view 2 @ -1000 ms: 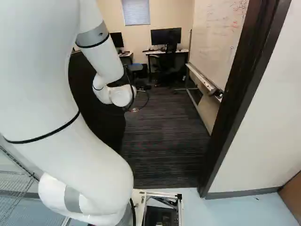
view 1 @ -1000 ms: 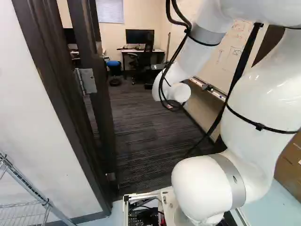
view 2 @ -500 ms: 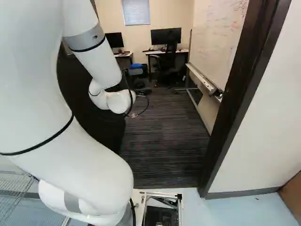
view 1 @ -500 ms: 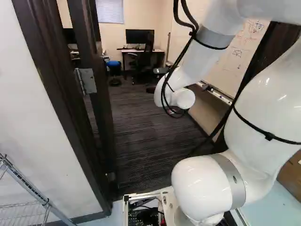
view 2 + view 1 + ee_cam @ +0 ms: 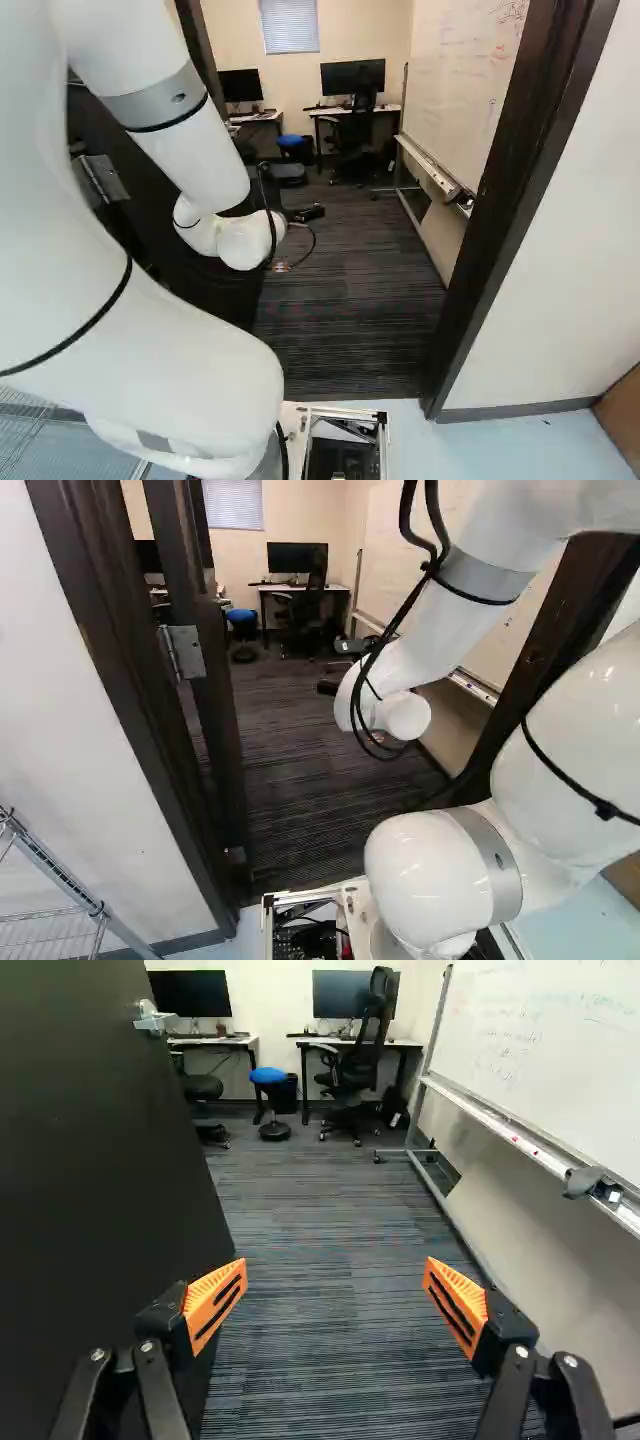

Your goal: Open the door and move inside

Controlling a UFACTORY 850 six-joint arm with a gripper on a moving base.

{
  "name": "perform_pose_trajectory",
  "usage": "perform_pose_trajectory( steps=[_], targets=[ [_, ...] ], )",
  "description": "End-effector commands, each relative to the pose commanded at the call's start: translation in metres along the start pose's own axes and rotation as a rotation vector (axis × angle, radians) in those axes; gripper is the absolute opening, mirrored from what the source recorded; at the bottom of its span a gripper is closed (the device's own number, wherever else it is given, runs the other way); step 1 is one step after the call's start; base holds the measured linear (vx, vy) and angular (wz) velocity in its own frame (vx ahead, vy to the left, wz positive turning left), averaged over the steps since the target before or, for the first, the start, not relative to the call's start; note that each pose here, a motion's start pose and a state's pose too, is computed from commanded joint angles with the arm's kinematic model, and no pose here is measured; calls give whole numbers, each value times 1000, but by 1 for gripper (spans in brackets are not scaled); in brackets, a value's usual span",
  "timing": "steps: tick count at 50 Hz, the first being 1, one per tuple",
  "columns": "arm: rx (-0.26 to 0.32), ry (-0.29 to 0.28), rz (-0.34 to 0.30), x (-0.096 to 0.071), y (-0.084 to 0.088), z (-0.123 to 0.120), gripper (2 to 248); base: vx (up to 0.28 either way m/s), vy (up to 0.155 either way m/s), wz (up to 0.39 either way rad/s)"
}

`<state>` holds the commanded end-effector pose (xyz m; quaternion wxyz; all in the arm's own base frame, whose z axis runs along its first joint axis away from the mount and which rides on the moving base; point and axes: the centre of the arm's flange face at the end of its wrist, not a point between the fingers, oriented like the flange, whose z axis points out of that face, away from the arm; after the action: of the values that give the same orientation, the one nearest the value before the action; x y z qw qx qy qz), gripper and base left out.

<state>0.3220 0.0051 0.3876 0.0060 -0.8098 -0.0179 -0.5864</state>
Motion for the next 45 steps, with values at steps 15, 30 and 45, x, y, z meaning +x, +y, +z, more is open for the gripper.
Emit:
perform_pose_trajectory(
  steps=[15, 30, 45],
  targets=[
    [-15, -7, 11, -19, 2, -22, 247, 0, 0, 0],
    [-26, -12, 19, -31, 3, -36, 247, 0, 0, 0],
    [-30, -14, 22, -37, 3, -42, 247, 0, 0, 0]
  ],
)
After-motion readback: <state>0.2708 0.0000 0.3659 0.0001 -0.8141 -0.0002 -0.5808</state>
